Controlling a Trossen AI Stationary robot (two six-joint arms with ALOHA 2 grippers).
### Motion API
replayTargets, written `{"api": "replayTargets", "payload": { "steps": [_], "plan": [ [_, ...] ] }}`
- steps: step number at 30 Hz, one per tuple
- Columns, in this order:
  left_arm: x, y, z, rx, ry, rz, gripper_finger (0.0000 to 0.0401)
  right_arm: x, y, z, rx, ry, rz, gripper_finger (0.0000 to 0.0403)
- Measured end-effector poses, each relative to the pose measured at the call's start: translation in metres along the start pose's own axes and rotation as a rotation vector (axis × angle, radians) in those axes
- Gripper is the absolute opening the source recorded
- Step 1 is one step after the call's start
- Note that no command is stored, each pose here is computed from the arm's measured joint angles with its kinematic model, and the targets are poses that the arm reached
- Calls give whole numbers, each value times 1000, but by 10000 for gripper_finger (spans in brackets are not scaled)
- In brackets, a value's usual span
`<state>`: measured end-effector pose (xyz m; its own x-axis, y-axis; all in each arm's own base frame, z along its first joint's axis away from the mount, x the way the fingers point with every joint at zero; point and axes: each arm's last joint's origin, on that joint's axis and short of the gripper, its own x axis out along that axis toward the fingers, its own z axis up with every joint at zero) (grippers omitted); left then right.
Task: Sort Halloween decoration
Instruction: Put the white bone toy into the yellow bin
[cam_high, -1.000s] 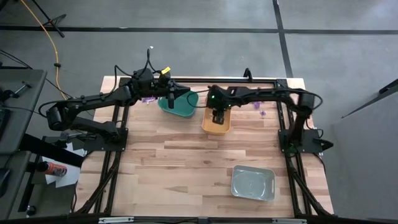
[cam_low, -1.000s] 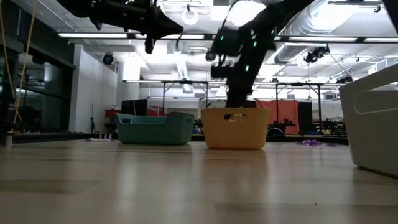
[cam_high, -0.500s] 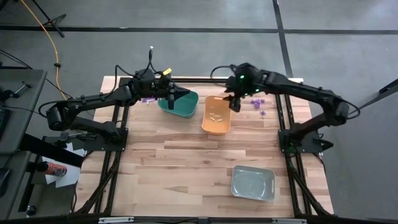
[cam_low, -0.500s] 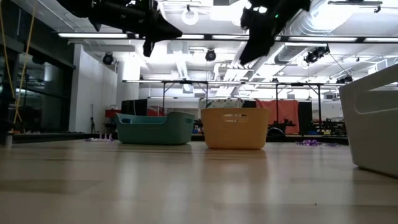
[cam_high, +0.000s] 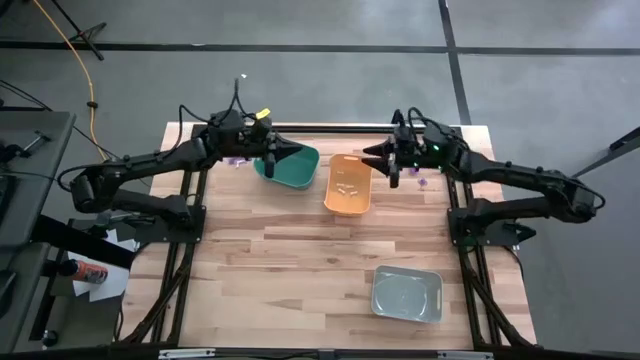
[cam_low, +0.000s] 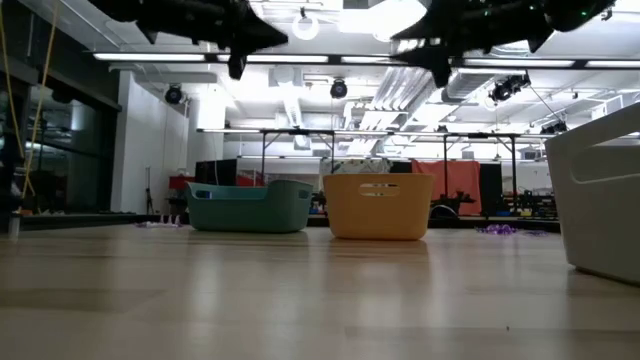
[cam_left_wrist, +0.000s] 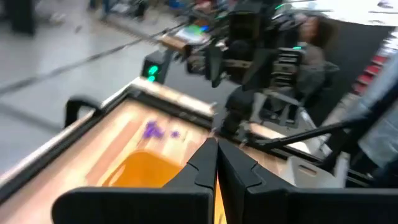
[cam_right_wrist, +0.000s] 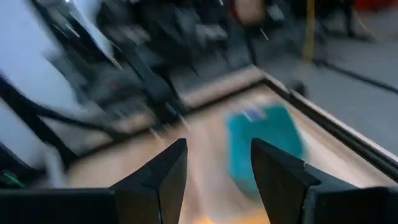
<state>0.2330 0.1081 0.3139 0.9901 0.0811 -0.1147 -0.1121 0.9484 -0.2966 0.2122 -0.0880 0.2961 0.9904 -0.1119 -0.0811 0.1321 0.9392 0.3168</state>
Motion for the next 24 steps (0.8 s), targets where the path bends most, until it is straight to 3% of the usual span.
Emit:
{"api": "replayTargets", "payload": {
  "steps": [4,11,24],
  "plan": [
    [-8,-12,7,50,-31,-94,0,1,11,9,-62,-144,79,171],
    [-13,-28,10,70,-54,-126,0,5,27,24,-104,-172,148,171],
    [-13,-29,11,28,-56,-127,0,5,28,27,-75,-171,152,171]
  ]
}}
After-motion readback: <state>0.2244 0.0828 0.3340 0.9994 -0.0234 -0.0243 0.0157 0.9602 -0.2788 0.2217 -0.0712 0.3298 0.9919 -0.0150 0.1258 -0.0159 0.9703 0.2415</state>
